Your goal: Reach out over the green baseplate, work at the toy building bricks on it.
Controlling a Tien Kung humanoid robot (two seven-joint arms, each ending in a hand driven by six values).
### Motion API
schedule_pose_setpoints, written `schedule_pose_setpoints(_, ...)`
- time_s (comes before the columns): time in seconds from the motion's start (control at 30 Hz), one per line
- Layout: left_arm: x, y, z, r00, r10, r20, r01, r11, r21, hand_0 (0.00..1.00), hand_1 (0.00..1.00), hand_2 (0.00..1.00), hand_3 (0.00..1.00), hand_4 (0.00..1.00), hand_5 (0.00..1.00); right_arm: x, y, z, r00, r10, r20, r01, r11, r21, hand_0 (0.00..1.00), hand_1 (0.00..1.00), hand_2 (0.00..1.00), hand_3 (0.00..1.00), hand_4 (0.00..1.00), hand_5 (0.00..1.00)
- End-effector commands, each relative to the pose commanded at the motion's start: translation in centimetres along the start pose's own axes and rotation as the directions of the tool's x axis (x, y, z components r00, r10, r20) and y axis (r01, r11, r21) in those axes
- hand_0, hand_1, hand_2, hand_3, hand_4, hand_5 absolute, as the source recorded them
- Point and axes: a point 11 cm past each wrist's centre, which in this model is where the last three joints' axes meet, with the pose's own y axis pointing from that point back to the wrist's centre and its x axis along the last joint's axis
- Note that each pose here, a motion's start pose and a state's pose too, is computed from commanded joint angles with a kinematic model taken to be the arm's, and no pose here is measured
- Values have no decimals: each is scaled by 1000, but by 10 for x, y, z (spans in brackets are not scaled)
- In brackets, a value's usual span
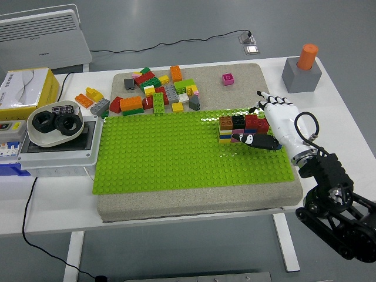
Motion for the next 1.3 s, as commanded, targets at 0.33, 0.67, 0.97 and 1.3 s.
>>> schedule_pose_setpoints(0.33,1,0,1,1000,2,0,-2,1000,-2,703,431,364,490,393,139,-10,-2,6,999,-30,-22,30,999,-17,880,917,942,612,998,698)
schedule_pose_setpoints(0.67,1,0,1,1000,2,3,-2,1000,-2,703,432,365,490,395,141,-16,-3,8,998,-49,-33,49,999,-22,881,915,939,610,998,694)
schedule_pose_setpoints(0.97,1,0,1,1000,4,1,-4,1000,-3,703,432,365,489,396,140,-20,-3,10,997,-61,-36,60,998,-26,883,913,937,608,998,693)
schedule_pose_setpoints(1.3,1,0,1,1000,4,1,-4,1000,-3,703,432,364,489,397,142,-28,0,9,996,-89,-27,88,996,-27,881,911,935,605,998,692)
